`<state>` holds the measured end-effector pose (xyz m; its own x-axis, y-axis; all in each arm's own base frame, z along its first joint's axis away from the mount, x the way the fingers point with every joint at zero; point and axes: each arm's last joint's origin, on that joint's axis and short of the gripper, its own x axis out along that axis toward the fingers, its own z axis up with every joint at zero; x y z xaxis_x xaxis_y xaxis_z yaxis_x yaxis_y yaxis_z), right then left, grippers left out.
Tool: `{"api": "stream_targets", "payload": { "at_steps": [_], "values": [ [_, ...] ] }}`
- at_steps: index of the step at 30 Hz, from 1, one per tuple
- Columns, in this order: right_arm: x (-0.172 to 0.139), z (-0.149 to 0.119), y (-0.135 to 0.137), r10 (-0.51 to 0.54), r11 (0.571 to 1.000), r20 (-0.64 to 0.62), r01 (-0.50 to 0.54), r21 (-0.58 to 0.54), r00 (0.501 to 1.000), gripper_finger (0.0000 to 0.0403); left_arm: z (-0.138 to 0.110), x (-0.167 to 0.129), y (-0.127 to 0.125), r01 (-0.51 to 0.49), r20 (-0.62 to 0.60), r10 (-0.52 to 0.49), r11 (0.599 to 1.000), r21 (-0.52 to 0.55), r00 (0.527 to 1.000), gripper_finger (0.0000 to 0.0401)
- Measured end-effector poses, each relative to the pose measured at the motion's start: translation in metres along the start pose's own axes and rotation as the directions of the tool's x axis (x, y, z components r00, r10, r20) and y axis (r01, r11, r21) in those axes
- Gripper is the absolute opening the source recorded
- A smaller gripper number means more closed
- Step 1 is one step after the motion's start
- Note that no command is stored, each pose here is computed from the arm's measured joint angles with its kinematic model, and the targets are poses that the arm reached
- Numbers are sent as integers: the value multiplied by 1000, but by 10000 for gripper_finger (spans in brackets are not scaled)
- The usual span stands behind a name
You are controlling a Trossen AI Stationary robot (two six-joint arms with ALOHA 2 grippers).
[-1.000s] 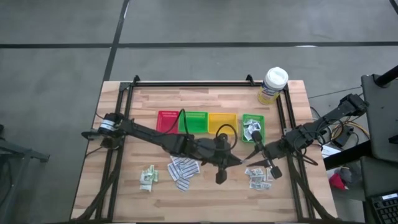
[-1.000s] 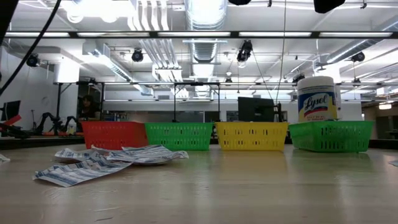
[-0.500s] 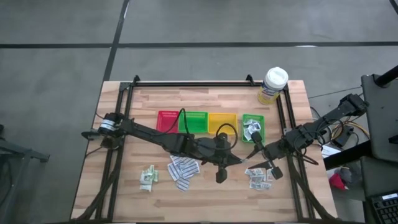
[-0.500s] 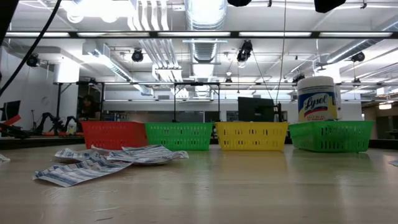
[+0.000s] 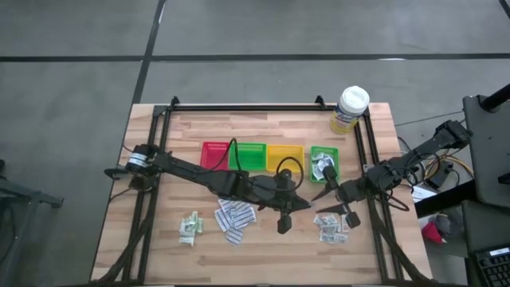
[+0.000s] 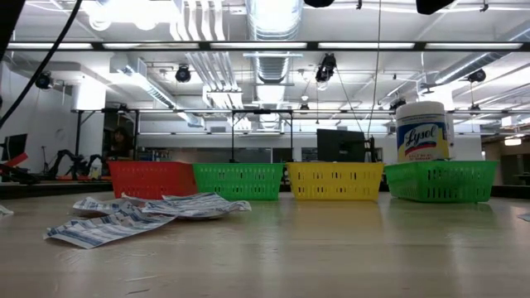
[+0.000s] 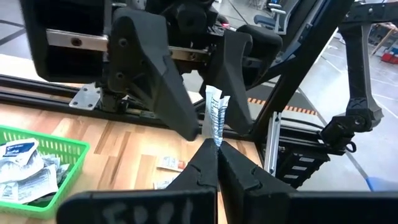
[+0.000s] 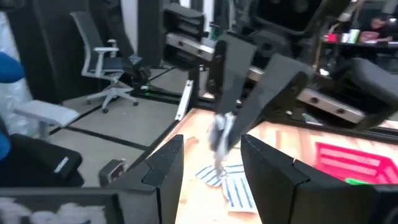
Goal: Pick & Place First Aid Supplies
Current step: Put the blue alcohol pad into the right green bin
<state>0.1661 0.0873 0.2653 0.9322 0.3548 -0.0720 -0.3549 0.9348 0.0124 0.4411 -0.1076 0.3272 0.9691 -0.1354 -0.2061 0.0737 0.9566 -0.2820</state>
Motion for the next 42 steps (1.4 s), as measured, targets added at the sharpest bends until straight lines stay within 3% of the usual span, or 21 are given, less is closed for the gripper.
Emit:
{"api": "stream_targets", "payload": {
  "at_steps": [25,42],
  "values": [
    [5,-6,0,-18,1000,-43,17,-25,999,13,0,1,-1,13,7,-13,1000,2,1000,2],
    [4,-9,1,17,1000,-76,-18,-5,997,8,-2,1,0,9,-16,-9,1000,2,1000,2]
  ]
}}
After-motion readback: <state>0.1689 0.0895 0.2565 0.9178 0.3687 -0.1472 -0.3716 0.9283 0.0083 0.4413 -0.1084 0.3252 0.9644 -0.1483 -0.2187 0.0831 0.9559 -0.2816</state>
